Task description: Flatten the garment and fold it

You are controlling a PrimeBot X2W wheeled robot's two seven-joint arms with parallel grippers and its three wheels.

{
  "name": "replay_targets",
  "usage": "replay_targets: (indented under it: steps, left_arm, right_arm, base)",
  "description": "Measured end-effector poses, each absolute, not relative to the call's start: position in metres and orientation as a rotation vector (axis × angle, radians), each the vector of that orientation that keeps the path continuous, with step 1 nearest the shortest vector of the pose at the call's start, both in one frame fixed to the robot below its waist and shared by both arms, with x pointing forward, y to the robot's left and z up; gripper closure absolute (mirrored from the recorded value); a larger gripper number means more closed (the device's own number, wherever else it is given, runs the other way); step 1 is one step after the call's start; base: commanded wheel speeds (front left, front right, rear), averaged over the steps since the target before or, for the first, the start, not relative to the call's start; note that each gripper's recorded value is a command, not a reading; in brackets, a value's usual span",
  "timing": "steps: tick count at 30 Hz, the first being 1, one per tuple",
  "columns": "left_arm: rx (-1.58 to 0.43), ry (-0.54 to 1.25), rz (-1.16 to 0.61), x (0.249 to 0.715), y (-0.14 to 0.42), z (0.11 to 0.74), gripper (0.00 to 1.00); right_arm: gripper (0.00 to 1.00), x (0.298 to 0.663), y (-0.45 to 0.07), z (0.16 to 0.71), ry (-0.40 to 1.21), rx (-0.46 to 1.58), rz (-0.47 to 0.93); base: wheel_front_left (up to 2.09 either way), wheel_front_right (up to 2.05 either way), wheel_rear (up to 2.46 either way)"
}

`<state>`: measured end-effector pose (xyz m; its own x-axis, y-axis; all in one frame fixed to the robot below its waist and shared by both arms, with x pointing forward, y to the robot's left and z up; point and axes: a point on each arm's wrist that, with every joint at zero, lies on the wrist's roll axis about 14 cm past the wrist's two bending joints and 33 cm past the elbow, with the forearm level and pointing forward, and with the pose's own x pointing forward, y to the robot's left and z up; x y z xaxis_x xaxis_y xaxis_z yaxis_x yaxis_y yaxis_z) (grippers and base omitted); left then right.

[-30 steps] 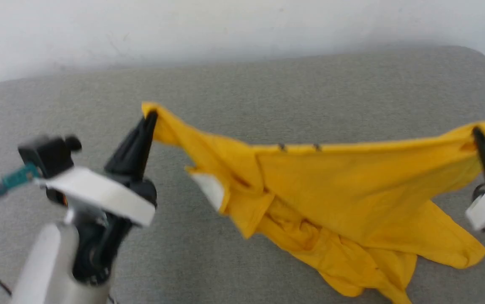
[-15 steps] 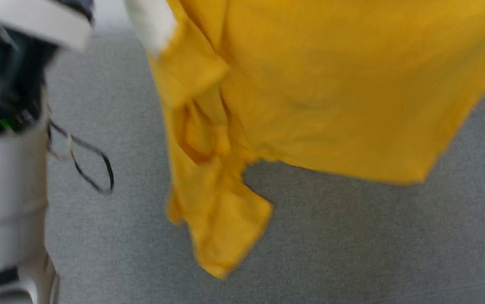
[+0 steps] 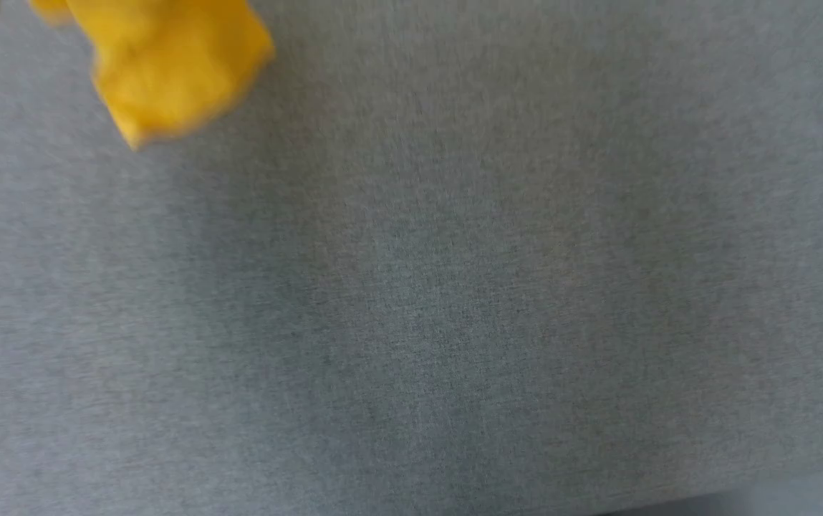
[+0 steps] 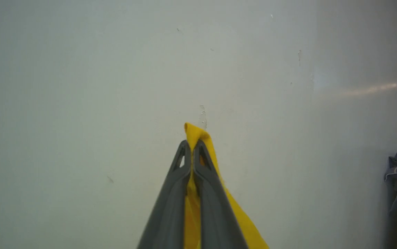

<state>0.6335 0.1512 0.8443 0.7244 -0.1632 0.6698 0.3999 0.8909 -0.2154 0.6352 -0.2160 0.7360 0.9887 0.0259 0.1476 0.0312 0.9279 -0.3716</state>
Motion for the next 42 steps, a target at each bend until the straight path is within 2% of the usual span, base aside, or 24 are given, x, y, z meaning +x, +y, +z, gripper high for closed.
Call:
replay_targets:
  steps: [6,9,15,20,24,29,37,42]
  left_arm:
    - [-0.381,-0.799,-0.259,0.663,0.165,0.837,1.0]
    - [-0.381,-0.786,-0.253,0.679,0.165,0.817,1.0]
    - [-0.297,-0.524,-0.23,0.711,0.171,0.716,1.0]
    - [-0.125,-0.248,-0.224,0.7,0.177,0.614,1.0]
    - [-0.085,-0.034,-0.244,0.664,0.179,0.54,1.0]
    - [-0.083,0.22,-0.292,0.595,0.175,0.47,1.0]
    - [-0.153,0.596,-0.417,0.451,0.154,0.4,1.0]
    - [-0.192,0.714,-0.424,0.387,0.151,0.39,1.0]
  right_arm:
    - [1.0,0.669,-0.219,0.747,-0.285,-0.365,-0.044]
    - [1.0,0.681,-0.221,0.733,-0.292,-0.345,-0.044]
    - [1.0,0.686,-0.213,0.642,-0.085,-0.324,0.026]
    - [1.0,0.651,-0.196,0.549,0.148,-0.272,0.125]
    - [1.0,0.6,-0.187,0.485,0.337,-0.211,0.189]
    - [1.0,0.53,-0.19,0.442,0.496,-0.149,0.212]
    - [1.0,0.445,-0.202,0.422,0.595,-0.039,0.16]
    - [1.0,0.412,-0.21,0.416,0.632,-0.035,0.123]
  base:
    - [0.0,0.0,0.0]
    - [0.0,0.0,0.0]
    - [0.0,0.0,0.0]
    - [0.0,0.0,0.0]
    - [0.0,0.0,0.0]
    - [0.0,0.0,0.0]
    - [0.0,0.0,0.0]
    - [0.0,0.0,0.0]
